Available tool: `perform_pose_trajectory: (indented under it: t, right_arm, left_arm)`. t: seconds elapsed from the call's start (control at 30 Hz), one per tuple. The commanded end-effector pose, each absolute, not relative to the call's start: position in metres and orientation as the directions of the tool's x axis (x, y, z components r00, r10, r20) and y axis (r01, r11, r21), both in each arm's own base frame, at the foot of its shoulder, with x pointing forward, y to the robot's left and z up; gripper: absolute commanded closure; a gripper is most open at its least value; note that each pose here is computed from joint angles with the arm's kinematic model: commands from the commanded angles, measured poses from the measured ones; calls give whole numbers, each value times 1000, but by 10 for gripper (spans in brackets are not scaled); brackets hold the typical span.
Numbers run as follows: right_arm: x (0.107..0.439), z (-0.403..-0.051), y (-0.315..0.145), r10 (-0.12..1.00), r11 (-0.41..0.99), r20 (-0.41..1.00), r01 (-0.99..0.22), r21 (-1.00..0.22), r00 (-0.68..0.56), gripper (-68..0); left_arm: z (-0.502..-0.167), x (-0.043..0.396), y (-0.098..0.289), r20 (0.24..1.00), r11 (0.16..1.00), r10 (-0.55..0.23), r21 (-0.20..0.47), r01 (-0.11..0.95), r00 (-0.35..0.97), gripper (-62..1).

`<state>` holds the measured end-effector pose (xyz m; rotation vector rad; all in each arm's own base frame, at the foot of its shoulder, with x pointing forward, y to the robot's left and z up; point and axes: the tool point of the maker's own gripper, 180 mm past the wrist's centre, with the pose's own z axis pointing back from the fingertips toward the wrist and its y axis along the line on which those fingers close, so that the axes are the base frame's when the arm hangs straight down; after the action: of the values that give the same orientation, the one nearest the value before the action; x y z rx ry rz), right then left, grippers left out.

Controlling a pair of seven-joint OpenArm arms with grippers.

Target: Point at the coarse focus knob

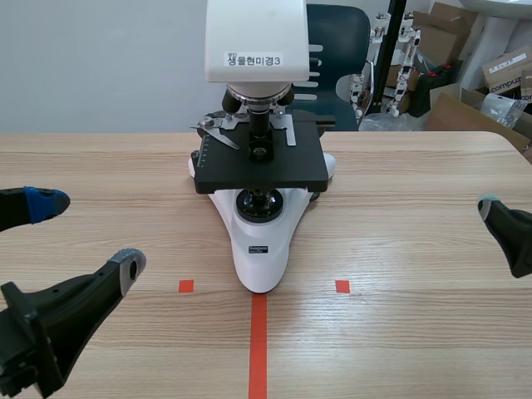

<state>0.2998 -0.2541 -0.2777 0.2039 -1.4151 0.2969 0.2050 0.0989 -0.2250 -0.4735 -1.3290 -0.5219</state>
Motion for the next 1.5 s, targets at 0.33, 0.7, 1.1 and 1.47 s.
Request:
perform_pose_trajectory:
  t: [0.33,0.7,1.1,1.47]
  right_arm:
    - [320,-231,-208,148,965,989,-216,-146,-9,-679]
    - [305,-239,-126,215,911,975,-351,-218,-51,-679]
    - [289,-215,-101,193,872,977,-440,-213,-90,-679]
    - [288,-196,-100,147,870,982,-457,-185,-117,-679]
  left_arm:
    - [-214,206,95,990,790,-65,-28,612,129,-623]
    - [-214,206,95,989,790,-65,-28,612,129,-623]
    - [-214,206,95,990,790,-65,-28,612,129,-623]
    - [-214,206,95,989,790,-65,-28,612,129,-623]
